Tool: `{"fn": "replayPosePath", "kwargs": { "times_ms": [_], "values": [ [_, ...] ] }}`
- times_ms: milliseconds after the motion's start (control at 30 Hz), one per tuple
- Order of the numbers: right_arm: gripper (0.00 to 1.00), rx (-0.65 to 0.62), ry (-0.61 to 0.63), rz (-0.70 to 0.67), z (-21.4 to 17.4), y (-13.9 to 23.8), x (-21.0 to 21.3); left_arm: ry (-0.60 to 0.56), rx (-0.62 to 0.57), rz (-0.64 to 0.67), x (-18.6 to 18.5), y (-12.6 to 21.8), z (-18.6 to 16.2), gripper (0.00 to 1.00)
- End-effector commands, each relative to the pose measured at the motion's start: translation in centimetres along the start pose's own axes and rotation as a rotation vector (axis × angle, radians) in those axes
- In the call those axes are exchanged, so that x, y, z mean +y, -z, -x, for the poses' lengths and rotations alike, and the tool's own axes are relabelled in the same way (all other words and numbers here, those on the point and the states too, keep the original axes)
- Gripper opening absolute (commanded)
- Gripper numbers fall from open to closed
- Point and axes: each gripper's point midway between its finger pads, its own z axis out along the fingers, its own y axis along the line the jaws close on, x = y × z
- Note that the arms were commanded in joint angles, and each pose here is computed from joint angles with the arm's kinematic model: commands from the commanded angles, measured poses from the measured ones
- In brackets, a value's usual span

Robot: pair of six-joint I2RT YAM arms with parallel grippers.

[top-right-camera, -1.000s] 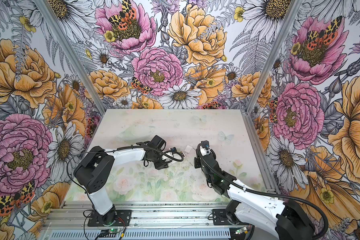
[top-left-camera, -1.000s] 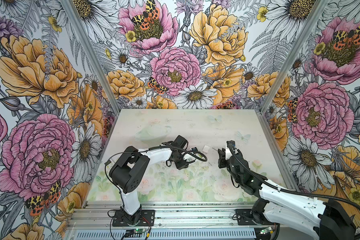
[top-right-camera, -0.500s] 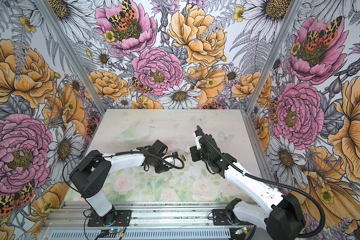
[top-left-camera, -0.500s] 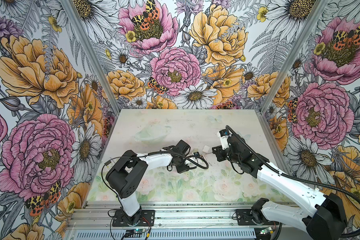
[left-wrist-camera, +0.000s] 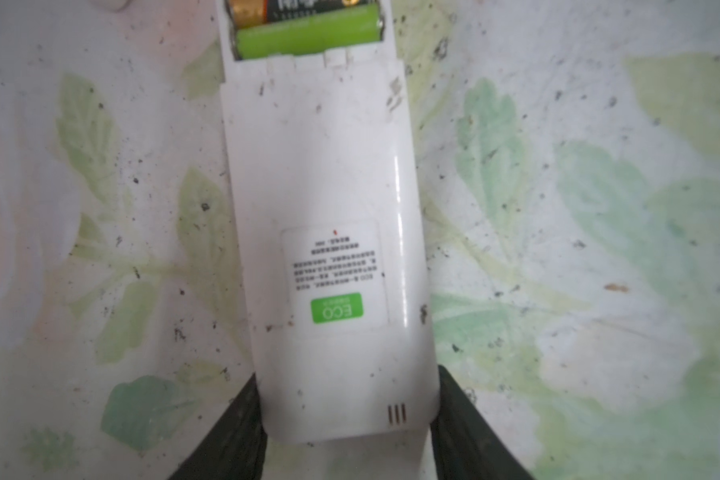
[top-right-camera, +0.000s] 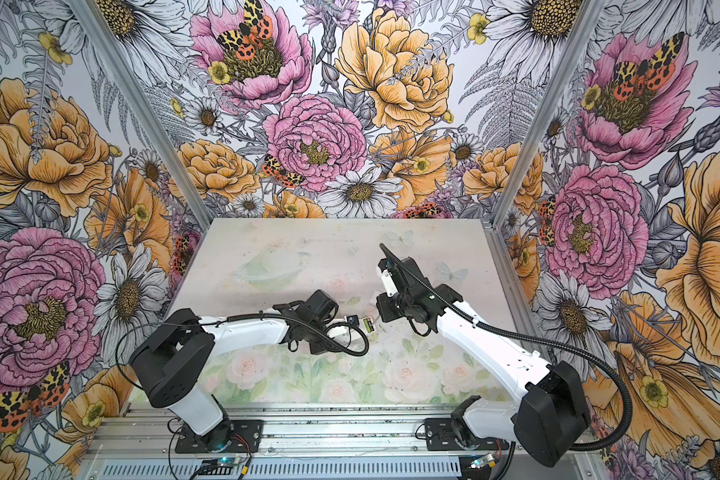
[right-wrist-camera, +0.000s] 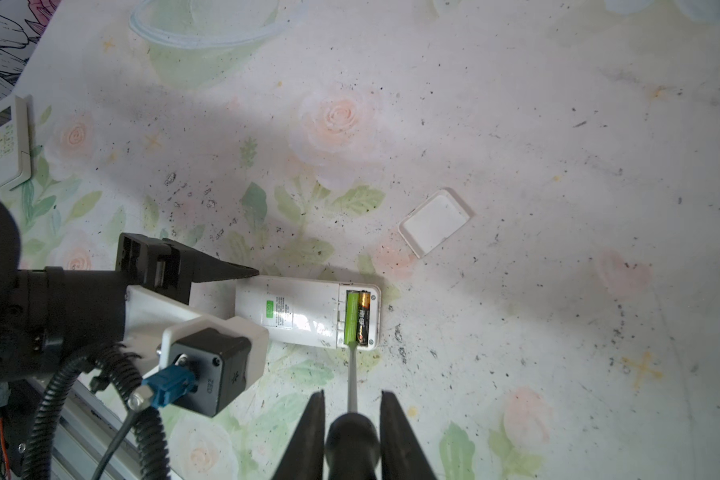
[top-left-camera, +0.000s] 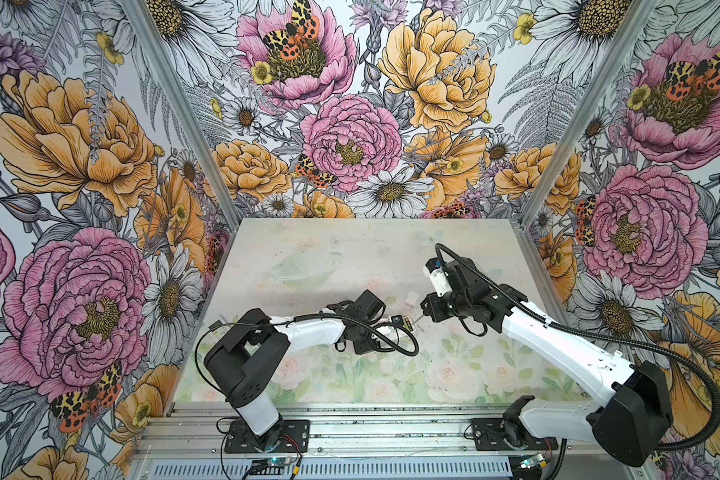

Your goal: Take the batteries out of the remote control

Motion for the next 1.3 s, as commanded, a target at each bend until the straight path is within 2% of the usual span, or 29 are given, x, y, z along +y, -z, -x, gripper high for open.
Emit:
{"fn": "replayPosePath", "kwargs": {
  "times_ms": [0, 433, 733, 1267],
  "values": [
    [0.00, 0.011, 0.018, 0.047, 0.0, 0.7, 0.9, -0.026, -0.006, -0.048, -1.3, 0.7, -0.2, 0.00],
    [0.00, 0.059, 0.076, 0.022, -0.8, -0.8, 0.8, -0.030, 0.042, -0.079, -1.9, -0.6, -1.0, 0.00],
    [0.00, 0.042, 0.097, 0.034, 0.1, -1.7, 1.9, -0.026, 0.047, -0.076, -1.7, -0.7, -1.0, 0.00],
    [0.00, 0.003, 0.085, 0.027, 1.1, -0.4, 1.8, -0.019, 0.052, -0.075, -1.6, -0.8, -1.0, 0.00]
  ]
}}
